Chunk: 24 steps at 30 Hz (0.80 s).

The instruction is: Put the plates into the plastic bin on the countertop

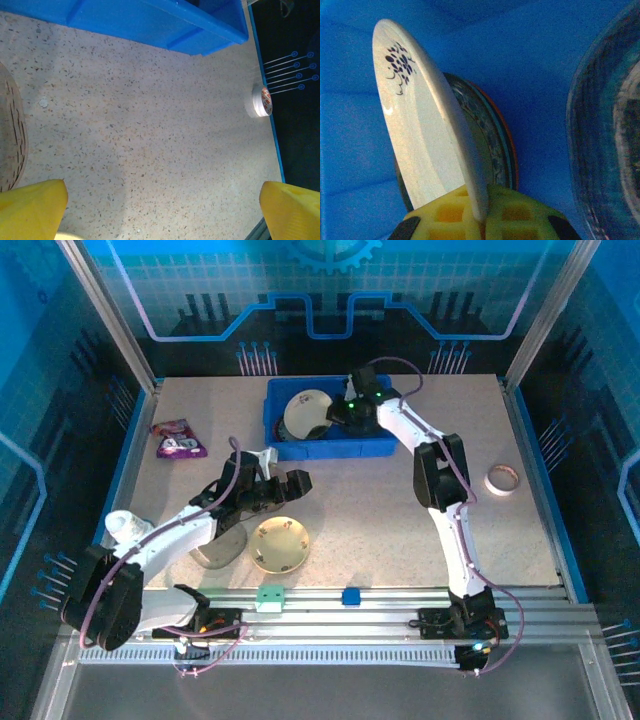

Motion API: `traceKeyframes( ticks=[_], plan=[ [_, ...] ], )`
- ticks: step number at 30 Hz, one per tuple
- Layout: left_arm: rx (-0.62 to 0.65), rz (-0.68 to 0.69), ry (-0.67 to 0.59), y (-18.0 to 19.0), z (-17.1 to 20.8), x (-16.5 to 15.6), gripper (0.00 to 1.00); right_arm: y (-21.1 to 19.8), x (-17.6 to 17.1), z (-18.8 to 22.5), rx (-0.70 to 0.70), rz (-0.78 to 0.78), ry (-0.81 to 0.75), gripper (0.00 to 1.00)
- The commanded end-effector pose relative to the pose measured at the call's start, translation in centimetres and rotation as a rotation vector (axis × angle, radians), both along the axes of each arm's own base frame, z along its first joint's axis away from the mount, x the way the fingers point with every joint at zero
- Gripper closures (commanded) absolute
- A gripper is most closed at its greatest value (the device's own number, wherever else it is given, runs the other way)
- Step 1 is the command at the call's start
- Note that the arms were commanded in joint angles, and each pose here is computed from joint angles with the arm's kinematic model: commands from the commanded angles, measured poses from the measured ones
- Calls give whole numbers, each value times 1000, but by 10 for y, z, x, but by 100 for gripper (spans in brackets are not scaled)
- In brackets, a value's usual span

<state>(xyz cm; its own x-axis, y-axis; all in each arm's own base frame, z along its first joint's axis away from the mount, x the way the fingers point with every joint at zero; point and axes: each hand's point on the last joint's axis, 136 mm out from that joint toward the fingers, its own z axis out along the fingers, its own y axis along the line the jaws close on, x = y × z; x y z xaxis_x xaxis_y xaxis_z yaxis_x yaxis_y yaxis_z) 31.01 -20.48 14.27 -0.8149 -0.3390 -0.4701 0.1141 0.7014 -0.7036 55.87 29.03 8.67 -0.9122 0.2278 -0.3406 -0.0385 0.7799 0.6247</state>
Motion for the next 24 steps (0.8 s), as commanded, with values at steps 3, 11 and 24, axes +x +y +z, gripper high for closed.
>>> traceKeyframes(
  ticks=[3, 11, 24],
  plan=[
    [37, 3, -22, 9, 5, -3, 1, 5, -3, -2, -66, 18, -7, 93],
    [37, 9, -18, 10, 3, -1, 1, 6, -2, -3, -100, 27, -14, 70],
    [51, 1, -16, 9, 3, 3, 1, -2, -8, 7, -189, 32, -50, 58]
  ],
)
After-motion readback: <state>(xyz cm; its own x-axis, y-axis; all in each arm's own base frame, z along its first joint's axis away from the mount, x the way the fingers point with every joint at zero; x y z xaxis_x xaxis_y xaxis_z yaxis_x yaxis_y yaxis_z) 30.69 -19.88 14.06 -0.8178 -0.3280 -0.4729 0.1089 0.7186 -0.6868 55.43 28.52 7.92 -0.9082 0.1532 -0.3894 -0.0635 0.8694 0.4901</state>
